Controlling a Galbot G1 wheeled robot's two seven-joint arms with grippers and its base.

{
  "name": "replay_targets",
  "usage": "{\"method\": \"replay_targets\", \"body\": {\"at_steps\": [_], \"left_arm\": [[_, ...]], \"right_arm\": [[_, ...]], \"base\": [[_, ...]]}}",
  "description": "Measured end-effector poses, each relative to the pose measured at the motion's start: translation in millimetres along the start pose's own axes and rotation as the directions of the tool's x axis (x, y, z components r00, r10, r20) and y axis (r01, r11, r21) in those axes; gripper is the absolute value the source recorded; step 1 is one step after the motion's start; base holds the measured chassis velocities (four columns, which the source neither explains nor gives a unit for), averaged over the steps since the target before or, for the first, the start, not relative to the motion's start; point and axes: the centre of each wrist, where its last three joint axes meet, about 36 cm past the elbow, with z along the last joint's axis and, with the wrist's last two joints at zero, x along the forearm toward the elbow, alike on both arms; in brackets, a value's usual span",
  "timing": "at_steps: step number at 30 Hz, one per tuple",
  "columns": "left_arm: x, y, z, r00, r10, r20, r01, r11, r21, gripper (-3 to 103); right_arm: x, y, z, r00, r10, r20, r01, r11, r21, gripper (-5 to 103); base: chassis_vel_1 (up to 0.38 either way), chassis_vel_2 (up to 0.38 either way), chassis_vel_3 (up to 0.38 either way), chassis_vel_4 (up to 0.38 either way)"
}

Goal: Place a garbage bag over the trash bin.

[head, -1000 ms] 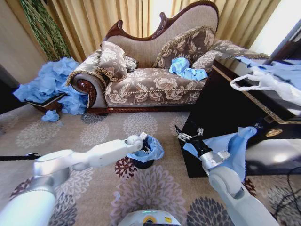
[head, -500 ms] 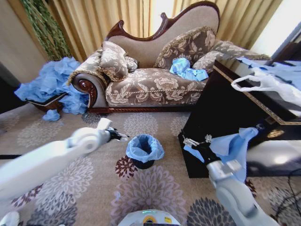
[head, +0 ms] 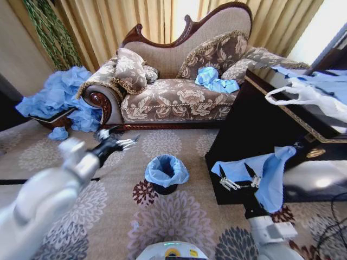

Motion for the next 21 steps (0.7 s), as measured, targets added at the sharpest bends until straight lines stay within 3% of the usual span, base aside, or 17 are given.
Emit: {"method": "replay_targets", "body": {"at_steps": [2,4,6,7,9,12,16,21], "left_arm": [[11,-8.9,17,0.999,-0.041,0.003,0.040,0.997,0.066,100],[14,-12.6,23,0.999,-0.052,0.003,0.052,0.995,0.086,100],[29,-32.7,46,0.994,-0.107,0.022,0.103,0.987,0.124,100],[41,-46.4,59,0.990,-0.130,0.056,0.123,0.986,0.115,100],[50,-56.6,67,0.988,-0.133,0.078,0.123,0.985,0.123,100],[58,-70.1,74,0.992,-0.098,0.079,0.092,0.993,0.076,100],[64,-75.8,78,0.996,-0.074,0.053,0.071,0.996,0.051,100],[72,-76.1,81,0.995,-0.096,-0.012,0.096,0.993,0.074,100]], "right_arm": [[7,8,8,1.000,0.029,0.005,-0.029,0.999,0.015,100],[8,10,10,0.999,0.038,0.006,-0.038,0.999,0.021,100],[16,22,17,0.996,0.090,0.007,-0.090,0.994,0.068,100],[19,29,19,0.991,0.136,0.014,-0.137,0.985,0.102,100],[19,36,14,0.986,0.162,0.030,-0.165,0.981,0.106,100],[15,38,-18,0.985,0.167,0.032,-0.170,0.981,0.089,100],[13,34,-44,0.988,0.155,0.004,-0.155,0.984,0.082,100],[24,34,-44,0.986,0.144,-0.084,-0.137,0.987,0.083,100]], "base": [[0.000,0.000,0.000,0.000],[0.000,0.000,0.000,0.000],[0.000,0.000,0.000,0.000],[0.000,0.000,0.000,0.000],[0.000,0.000,0.000,0.000],[0.000,0.000,0.000,0.000],[0.000,0.000,0.000,0.000],[0.000,0.000,0.000,0.000]]}}
